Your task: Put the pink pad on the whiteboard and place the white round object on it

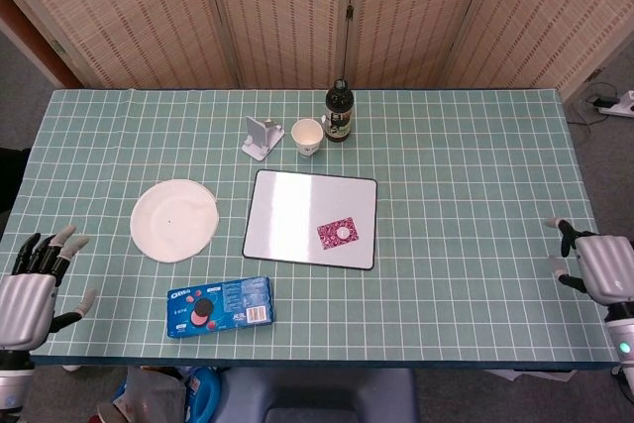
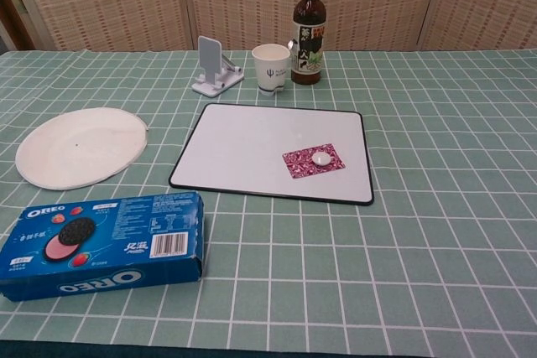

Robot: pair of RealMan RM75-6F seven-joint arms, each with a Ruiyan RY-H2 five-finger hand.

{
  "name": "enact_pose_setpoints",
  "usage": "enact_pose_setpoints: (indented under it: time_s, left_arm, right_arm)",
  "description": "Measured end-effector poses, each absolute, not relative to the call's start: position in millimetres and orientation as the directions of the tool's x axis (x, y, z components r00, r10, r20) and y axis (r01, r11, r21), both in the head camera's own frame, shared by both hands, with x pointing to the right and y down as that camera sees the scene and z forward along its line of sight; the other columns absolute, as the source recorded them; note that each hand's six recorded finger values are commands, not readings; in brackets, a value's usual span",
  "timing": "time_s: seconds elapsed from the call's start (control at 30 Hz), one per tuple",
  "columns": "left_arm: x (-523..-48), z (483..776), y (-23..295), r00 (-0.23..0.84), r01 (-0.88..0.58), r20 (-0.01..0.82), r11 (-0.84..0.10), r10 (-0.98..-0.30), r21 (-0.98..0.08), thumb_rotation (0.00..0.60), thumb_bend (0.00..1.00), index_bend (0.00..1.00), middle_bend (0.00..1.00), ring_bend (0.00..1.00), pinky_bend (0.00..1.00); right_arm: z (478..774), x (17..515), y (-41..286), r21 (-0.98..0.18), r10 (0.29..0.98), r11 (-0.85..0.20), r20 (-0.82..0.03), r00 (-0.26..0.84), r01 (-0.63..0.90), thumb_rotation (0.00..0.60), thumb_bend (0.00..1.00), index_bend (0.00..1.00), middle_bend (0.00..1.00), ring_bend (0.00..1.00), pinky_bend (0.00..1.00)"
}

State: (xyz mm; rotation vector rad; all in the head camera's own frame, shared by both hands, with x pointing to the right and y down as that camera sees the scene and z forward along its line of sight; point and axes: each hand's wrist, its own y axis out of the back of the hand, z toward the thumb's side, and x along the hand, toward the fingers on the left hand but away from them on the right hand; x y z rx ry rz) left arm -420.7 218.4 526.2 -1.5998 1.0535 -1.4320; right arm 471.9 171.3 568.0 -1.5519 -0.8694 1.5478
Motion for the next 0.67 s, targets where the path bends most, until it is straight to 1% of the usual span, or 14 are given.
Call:
enact_pose_setpoints:
  time_s: [0.2, 0.3, 0.47, 0.67]
  left_arm:
    - [-413.5, 525.9, 217.9, 0.057, -0.111, 0.398, -0.403, -0.915, -0.909, 0.600, 0.29, 0.16, 0.09, 0.12, 0.02]
    - [-411.1, 526.2, 218.4, 0.063, -0.113, 0.402, -0.406, -0.914, -0.907, 0.600, 0.29, 0.16, 0.09, 0.12, 0.02]
    - [-409.1, 527.0, 218.2, 0.065, -0.115, 0.402, -0.407, -0.913, -0.906, 0.600, 0.29, 0.16, 0.09, 0.12, 0.02]
    - [-409.9, 532.7, 221.3, 0.062, -0.117, 0.422, -0.426, -0.905, -0.897, 0.600, 0.29, 0.16, 0.09, 0.12, 0.02]
  right_arm:
    - [541.7, 481.9, 210.0, -0.899, 0.899, -0.438, -0.438, 0.007, -0.025, 0.600, 0.36, 0.27, 0.56, 0.57, 0.69]
    - [534.7, 483.3, 219.8, -0.903, 0.903, -0.430, -0.430, -0.003, -0.013, 0.600, 0.36, 0.27, 0.56, 0.57, 0.68]
    - [527.7, 483.8, 221.2, -0.909, 0.909, -0.416, -0.416, -0.008, -0.008, 0.600, 0.36, 0.27, 0.56, 0.57, 0.68]
    - [520.5, 482.3, 218.7, -0.917, 0.917, -0.399, -0.399, -0.002, -0.016, 0.600, 0.36, 0.27, 0.56, 0.57, 0.68]
